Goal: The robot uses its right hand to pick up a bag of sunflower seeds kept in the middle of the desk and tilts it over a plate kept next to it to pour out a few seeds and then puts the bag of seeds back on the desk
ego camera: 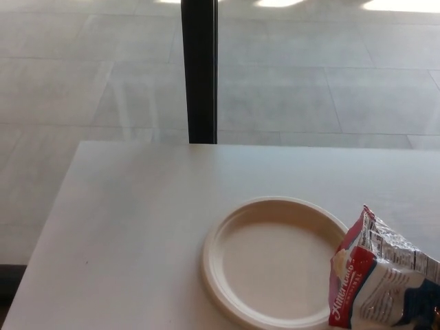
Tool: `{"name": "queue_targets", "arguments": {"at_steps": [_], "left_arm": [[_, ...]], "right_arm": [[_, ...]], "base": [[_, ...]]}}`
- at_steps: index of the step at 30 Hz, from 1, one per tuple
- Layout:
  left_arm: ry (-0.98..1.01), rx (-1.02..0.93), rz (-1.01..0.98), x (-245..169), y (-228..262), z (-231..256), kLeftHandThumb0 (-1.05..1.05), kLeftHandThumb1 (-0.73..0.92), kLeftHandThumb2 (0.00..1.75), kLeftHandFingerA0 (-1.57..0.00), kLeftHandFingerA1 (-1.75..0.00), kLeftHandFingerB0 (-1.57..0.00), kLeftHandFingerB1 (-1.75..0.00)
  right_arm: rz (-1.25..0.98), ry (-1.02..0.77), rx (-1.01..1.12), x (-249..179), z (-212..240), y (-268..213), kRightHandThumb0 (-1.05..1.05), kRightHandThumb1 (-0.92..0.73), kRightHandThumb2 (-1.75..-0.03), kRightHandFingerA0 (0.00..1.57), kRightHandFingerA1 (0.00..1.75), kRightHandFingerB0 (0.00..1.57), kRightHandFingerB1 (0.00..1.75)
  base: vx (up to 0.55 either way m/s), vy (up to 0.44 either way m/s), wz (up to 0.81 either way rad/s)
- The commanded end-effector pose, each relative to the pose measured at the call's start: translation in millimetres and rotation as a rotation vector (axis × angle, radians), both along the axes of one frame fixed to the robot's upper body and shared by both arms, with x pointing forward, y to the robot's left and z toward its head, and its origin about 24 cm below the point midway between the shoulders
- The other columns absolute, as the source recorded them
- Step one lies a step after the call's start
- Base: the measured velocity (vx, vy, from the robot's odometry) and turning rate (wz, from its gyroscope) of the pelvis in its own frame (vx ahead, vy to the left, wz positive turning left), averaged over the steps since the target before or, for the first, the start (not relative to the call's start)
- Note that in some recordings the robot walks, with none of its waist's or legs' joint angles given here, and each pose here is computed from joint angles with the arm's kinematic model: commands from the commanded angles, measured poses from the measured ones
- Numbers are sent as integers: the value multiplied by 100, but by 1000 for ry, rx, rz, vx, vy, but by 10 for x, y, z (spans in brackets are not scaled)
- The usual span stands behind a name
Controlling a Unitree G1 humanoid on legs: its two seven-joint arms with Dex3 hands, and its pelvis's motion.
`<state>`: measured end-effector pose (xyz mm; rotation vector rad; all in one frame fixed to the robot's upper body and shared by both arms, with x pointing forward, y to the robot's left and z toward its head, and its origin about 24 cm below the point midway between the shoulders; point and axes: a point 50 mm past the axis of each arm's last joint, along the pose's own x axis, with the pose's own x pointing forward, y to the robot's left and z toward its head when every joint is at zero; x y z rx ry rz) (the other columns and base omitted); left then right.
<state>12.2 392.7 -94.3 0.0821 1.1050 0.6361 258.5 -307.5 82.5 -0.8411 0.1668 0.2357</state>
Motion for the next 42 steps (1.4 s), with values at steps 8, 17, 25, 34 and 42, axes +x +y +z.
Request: {"name": "queue_targets", "arguments": {"at_steps": [8,17,25,34,42], "left_arm": [[4,33,-30,5,62,54,-71,52,93,-52,-67,-38,-53],[-13,10,-3,-6,49,42,-79,52,92,-50,-65,-38,-52],[-4,9,-15,-14,44,39,-73,65,60,-52,-59,-42,-39],[-9,20,-38,20,32,36,-81,56,94,-49,-66,-36,-52],[-2,20,-43,-4,31,35,-77,55,95,-50,-66,-34,-52]], "right_arm": [[99,39,-128,-117,-171,72,-74,-47,-92,0,51,2,26],[154,84,-179,-144,-253,186,-76,-60,-60,5,47,6,24],[172,190,-254,-148,-381,250,-71,-42,-84,10,57,0,17],[178,226,-386,-113,-444,274,-72,-41,-77,23,71,0,3],[94,76,-356,-160,-522,259,-14,-54,-102,98,99,10,51]], "base": [[0,0,0],[0,0,0],[0,0,0],[0,0,0],[0,0,0]]}}
